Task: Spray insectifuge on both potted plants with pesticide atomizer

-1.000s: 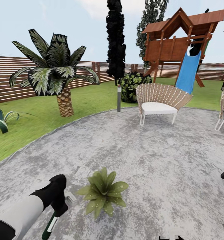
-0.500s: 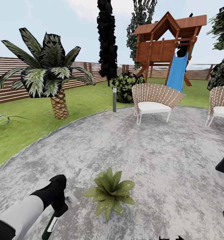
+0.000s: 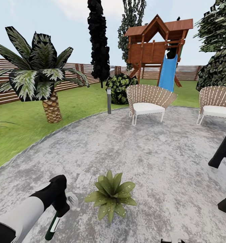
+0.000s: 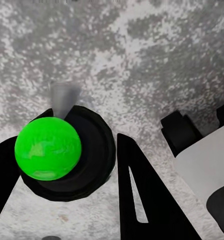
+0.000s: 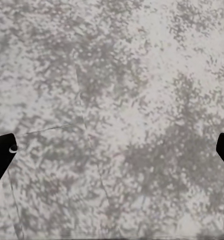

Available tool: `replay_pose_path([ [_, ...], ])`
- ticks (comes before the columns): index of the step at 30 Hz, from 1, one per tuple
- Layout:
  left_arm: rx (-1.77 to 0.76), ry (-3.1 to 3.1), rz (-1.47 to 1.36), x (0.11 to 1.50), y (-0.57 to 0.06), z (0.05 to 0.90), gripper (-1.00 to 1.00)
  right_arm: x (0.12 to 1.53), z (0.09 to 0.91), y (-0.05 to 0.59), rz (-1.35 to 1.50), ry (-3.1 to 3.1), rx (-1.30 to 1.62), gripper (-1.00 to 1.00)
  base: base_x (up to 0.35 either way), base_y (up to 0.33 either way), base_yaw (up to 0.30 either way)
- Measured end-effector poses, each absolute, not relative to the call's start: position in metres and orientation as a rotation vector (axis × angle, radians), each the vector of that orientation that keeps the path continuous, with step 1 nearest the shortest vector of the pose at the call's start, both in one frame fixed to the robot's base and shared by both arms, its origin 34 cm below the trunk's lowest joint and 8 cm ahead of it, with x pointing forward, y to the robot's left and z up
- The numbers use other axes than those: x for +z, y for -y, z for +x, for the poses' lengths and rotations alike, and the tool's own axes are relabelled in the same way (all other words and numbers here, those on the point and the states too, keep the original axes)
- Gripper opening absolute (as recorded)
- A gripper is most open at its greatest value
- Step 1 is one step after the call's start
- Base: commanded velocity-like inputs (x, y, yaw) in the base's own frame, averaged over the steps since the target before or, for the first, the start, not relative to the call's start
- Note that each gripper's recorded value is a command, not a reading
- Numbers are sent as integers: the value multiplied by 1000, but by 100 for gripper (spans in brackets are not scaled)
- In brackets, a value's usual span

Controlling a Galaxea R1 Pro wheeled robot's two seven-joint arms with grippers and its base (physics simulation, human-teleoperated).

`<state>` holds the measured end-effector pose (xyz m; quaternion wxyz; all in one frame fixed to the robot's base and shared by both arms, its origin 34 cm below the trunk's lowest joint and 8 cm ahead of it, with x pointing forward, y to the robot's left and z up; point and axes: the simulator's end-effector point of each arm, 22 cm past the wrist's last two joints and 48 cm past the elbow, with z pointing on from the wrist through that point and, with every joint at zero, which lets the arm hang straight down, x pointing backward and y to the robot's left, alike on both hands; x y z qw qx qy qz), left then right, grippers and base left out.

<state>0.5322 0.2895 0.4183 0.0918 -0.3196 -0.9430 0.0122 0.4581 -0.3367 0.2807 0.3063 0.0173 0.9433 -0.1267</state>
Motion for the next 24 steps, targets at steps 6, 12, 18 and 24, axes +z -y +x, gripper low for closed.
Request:
replay_pose_path([
  [6, 39, 2801, -950, 418, -289, 532, -100, 281, 458, 338, 53, -2496, -336, 100, 0, 0, -283],
  [12, 50, 2792, -953, 415, -283, 528, -100, 281, 458, 338, 53, -2496, -336, 100, 0, 0, -299],
  [18, 29, 2762, -939, 399, -295, 507, -100, 281, 458, 337, 51, -2497, -335, 100, 0, 0, -300],
  [24, 11, 2770, -949, 388, -289, 500, -100, 280, 458, 337, 51, -2498, -334, 100, 0, 0, -203],
])
